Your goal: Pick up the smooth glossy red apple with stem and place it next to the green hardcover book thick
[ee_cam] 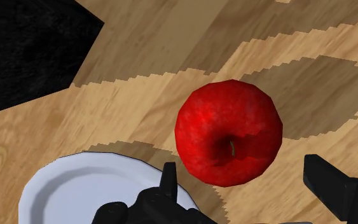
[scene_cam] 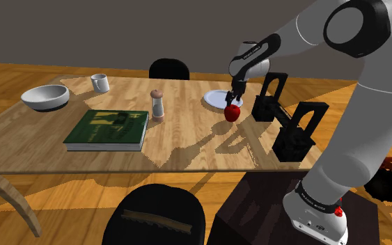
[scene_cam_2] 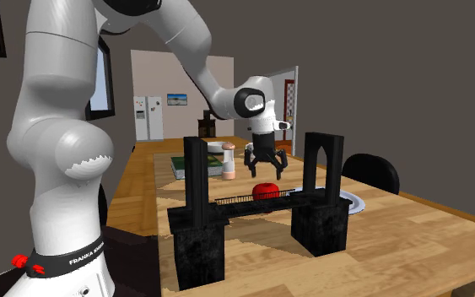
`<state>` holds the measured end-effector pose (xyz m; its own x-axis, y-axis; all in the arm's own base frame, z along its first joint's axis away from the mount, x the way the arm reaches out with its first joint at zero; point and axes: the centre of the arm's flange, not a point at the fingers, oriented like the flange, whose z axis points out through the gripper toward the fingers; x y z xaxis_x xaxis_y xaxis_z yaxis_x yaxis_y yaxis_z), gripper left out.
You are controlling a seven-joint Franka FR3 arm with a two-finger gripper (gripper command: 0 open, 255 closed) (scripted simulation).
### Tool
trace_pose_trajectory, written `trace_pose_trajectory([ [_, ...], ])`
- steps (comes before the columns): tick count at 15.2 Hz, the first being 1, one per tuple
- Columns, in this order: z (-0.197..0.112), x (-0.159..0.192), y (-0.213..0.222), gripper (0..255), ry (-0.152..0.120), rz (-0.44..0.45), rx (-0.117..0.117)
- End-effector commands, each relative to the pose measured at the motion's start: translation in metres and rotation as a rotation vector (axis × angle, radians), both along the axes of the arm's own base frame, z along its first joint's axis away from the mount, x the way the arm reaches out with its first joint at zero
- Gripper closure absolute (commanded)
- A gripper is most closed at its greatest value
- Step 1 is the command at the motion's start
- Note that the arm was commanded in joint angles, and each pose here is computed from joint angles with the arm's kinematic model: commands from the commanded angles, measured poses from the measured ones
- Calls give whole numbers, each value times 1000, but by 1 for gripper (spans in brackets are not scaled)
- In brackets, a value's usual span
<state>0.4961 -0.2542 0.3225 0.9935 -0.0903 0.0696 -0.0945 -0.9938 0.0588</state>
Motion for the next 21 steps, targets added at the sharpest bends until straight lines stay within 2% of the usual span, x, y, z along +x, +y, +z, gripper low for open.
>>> trace_pose_trajectory([
  [1,-3,0,-1,0,0,0,0],
  [6,-3,0,0,0,0,0,0],
  [7,-3,0,0,255,0,0,0],
  [16,-3,0,-1,255,0,0,0],
  [21,24,0,-1,255,0,0,0],
])
